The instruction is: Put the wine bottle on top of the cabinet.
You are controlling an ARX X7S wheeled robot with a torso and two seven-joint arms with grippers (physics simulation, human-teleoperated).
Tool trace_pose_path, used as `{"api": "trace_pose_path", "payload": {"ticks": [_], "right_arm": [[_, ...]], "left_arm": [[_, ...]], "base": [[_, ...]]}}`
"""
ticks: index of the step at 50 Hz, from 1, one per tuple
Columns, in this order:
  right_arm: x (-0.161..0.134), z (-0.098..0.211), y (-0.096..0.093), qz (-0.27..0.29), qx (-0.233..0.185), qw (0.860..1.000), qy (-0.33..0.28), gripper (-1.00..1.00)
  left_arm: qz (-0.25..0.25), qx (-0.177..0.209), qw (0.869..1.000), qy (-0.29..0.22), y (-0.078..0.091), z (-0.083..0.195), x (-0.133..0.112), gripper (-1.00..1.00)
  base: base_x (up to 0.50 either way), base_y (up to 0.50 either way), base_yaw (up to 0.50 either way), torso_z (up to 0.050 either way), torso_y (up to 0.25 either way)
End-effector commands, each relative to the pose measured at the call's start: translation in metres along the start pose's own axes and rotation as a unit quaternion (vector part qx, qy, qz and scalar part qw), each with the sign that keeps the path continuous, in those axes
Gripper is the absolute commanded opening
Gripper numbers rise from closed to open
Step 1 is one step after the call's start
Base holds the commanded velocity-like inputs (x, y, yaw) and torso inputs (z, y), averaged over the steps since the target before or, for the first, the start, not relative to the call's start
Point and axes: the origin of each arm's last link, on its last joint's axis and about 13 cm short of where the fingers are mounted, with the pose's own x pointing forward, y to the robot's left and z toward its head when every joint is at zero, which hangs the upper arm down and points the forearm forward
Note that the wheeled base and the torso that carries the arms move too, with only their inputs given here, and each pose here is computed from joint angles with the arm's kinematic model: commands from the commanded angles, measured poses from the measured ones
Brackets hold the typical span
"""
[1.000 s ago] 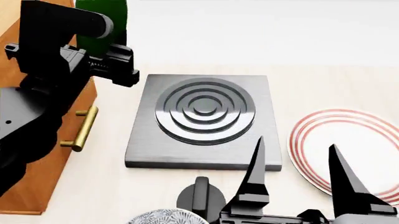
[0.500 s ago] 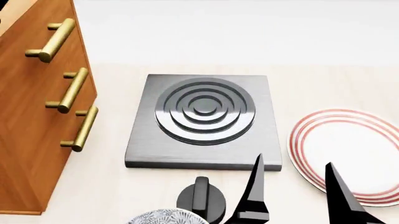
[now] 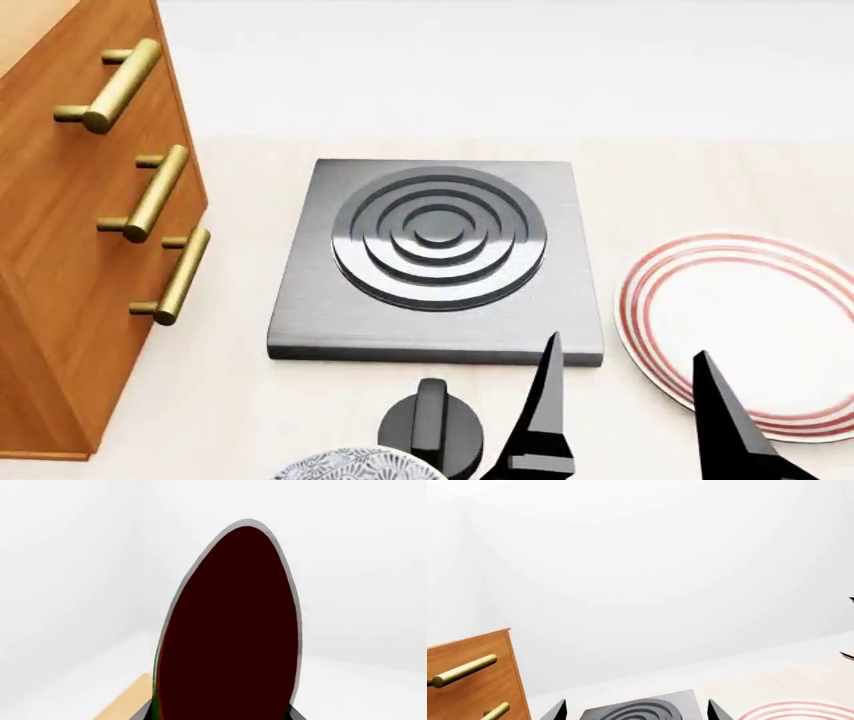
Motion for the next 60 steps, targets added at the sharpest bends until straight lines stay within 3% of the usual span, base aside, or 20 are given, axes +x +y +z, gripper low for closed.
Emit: {"api": "trace_pose_path", "payload": {"ticks": [1,5,9,21,43,60], "right_arm": [[0.000,0.000,0.000,-0.001,0.001,1.000,0.000,1.00],[0.000,0.001,0.000,-0.002,0.003,1.000,0.000,1.00],[0.001,-0.001,0.001,0.001,0.002,1.000,0.001,1.00],[0.001,0.000,0.000,-0.001,0.003,1.000,0.001,1.00],[-0.001,0.001,0.001,-0.001,0.006,1.000,0.000,1.00],[-0.001,-0.002,0.001,-0.002,0.006,1.000,0.004,1.00]], "left_arm": [[0.042,-0.058,0.997,0.022,0.021,-0.003,0.000,-1.00],[0.052,-0.068,0.996,0.030,0.025,-0.007,0.002,-1.00],[0.054,-0.102,0.992,0.042,0.023,-0.016,0.005,-1.00],[0.051,-0.096,0.993,0.053,0.018,-0.032,0.008,-1.00],[0.055,-0.089,0.989,0.101,0.011,-0.092,0.011,-1.00],[0.044,-0.087,0.993,0.060,0.005,-0.115,0.014,-1.00]], "base": [[0.00,0.00,0.00,0.000,0.000],[0.00,0.00,0.00,0.000,0.003],[0.00,0.00,0.00,0.000,0.000],[0.00,0.00,0.00,0.001,0.001],[0.00,0.00,0.00,0.000,0.001],[0.00,0.00,0.00,0.000,0.000]]}}
